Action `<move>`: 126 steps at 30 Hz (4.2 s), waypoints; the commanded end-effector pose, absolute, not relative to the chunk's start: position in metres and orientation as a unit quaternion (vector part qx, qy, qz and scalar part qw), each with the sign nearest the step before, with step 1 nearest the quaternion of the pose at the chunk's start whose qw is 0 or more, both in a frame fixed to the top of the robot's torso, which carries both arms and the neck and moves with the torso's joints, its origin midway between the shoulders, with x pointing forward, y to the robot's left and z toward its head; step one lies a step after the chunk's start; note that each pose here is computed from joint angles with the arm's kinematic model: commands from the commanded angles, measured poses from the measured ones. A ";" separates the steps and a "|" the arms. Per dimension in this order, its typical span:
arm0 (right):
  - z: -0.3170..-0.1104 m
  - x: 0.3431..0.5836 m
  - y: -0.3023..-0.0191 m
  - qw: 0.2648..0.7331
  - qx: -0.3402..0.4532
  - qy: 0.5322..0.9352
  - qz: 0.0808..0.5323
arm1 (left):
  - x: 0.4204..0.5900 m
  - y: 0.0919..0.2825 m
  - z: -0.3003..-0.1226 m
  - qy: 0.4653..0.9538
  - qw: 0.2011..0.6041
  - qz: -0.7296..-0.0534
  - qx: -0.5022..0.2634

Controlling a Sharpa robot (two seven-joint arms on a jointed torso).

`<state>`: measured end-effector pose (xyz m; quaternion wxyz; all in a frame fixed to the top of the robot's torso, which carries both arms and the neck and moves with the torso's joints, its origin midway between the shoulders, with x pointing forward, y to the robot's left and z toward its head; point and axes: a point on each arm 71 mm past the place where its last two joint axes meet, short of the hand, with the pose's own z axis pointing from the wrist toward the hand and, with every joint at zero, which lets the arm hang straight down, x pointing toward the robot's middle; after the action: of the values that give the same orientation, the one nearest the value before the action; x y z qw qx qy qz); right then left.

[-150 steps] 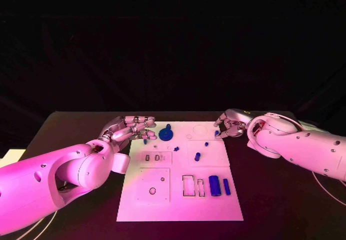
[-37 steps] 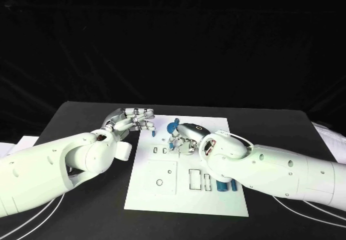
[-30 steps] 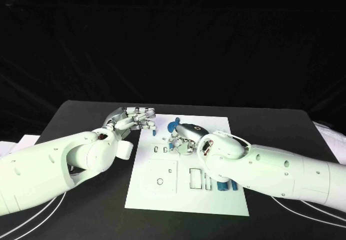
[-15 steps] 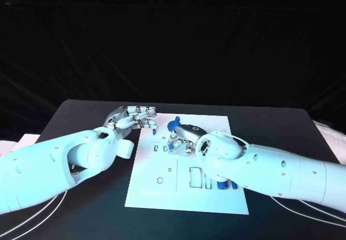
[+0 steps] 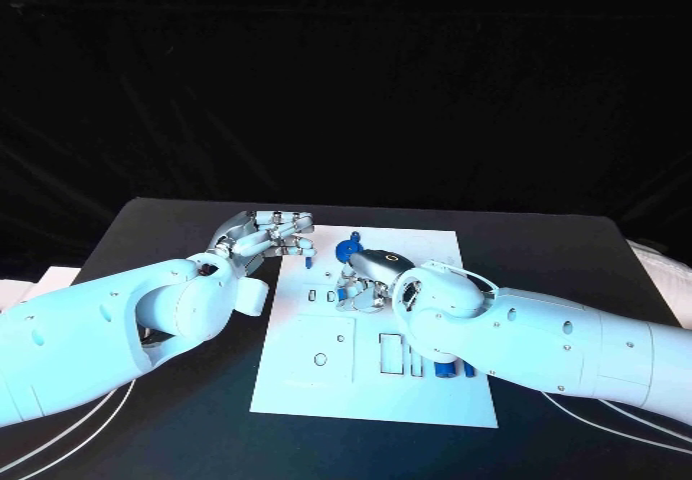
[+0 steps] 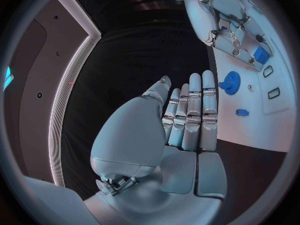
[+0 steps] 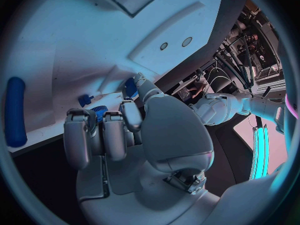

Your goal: Assemble the parts on the task board

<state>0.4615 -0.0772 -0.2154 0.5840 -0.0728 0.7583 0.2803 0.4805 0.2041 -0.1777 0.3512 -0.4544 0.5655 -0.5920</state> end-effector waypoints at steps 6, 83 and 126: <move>-0.219 0.461 -0.078 0.581 -0.079 0.764 0.269 | 0.480 0.202 -0.177 0.565 0.345 -0.598 -0.451; -0.127 0.481 -0.267 0.589 0.192 0.668 0.412 | 0.524 0.145 -0.197 0.903 0.399 -0.124 -0.099; -0.131 0.486 -0.262 0.591 0.202 0.668 0.405 | 0.529 0.126 -0.206 0.920 0.371 -0.109 -0.068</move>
<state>0.4855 -0.2612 -0.1310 0.5874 0.1969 0.6709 0.4076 0.5294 0.1271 -0.2053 0.3758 -0.0776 0.9164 -0.1138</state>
